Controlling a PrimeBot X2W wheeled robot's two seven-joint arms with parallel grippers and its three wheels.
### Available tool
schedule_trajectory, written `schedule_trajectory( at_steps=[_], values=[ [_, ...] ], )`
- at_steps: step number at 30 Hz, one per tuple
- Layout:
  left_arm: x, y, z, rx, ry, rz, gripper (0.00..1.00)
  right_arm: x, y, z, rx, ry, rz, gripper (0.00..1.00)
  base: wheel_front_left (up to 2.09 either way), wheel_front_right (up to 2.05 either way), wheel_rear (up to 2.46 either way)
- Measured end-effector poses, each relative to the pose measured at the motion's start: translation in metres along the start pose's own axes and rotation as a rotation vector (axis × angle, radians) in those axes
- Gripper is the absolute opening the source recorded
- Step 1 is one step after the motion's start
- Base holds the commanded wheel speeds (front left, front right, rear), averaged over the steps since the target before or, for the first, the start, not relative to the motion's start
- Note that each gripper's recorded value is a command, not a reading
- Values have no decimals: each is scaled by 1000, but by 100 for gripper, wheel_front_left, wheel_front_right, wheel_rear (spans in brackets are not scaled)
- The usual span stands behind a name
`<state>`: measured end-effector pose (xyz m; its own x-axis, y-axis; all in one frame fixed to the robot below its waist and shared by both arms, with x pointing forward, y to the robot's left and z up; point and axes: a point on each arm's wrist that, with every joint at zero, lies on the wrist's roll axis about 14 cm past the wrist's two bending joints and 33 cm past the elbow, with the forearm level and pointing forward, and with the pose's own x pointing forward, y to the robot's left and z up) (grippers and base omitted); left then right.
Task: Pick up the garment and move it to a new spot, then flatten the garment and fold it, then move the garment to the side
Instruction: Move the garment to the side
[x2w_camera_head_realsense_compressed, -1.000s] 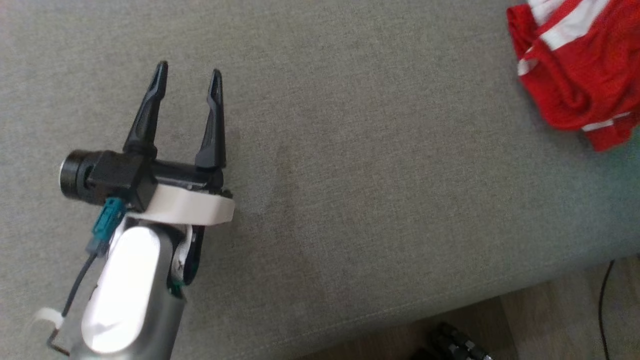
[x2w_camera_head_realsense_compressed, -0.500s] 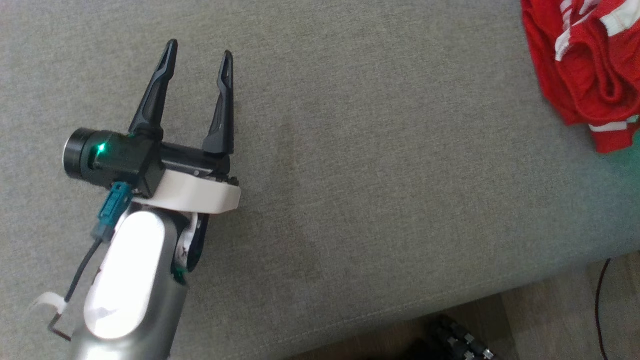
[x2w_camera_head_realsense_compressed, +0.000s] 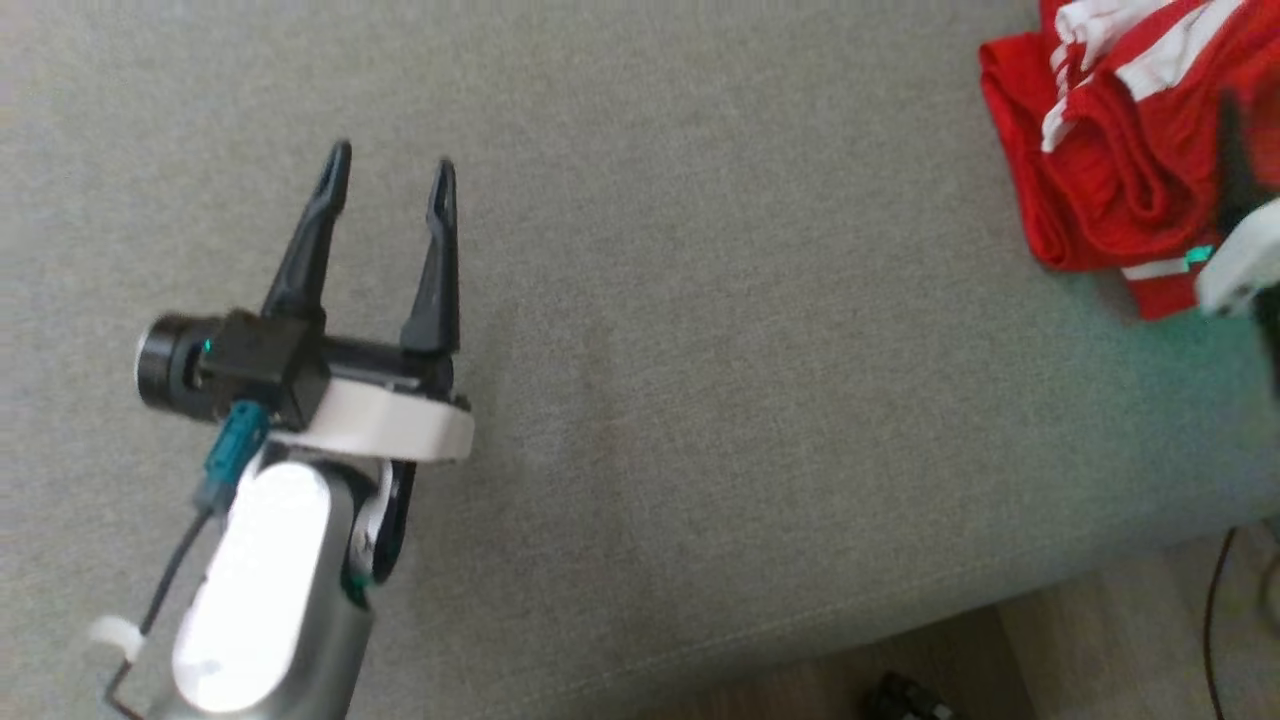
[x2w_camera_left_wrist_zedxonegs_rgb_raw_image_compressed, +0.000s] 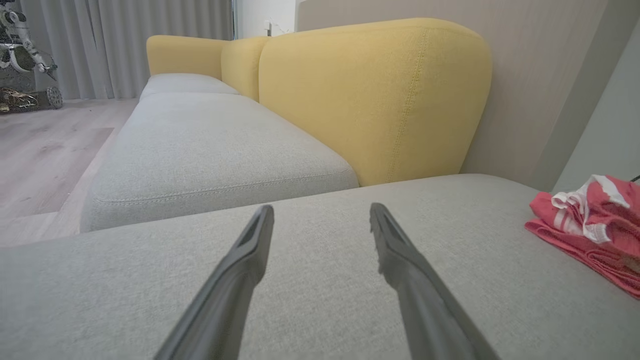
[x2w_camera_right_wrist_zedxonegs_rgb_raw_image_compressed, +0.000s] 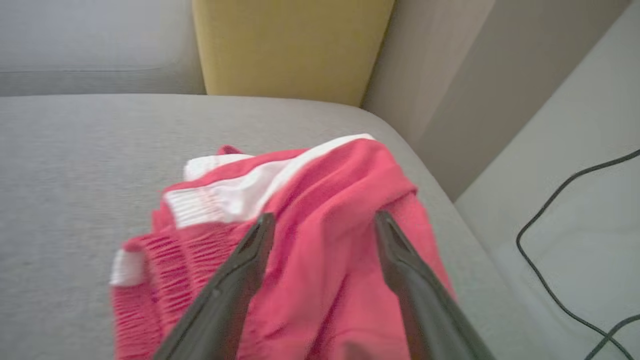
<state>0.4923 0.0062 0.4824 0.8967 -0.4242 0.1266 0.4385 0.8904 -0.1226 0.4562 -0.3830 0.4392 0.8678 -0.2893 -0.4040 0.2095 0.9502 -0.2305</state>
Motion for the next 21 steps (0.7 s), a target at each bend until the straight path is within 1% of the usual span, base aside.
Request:
schedule_trajectory(
  at_steps=[6,10,17,21],
  values=[
    [-27,4,9,16,21,46,100,-42,45,22,69,-146,79,100,0,0,0],
    [-42,19,21,34,12,109,100,-68,80,41,118,-232,145,100,0,0,0],
    [-78,46,36,69,11,225,100,-95,140,64,175,-306,288,100,0,0,0],
    [-104,64,45,88,10,301,100,-109,167,72,187,-334,364,100,0,0,0]
  ],
)
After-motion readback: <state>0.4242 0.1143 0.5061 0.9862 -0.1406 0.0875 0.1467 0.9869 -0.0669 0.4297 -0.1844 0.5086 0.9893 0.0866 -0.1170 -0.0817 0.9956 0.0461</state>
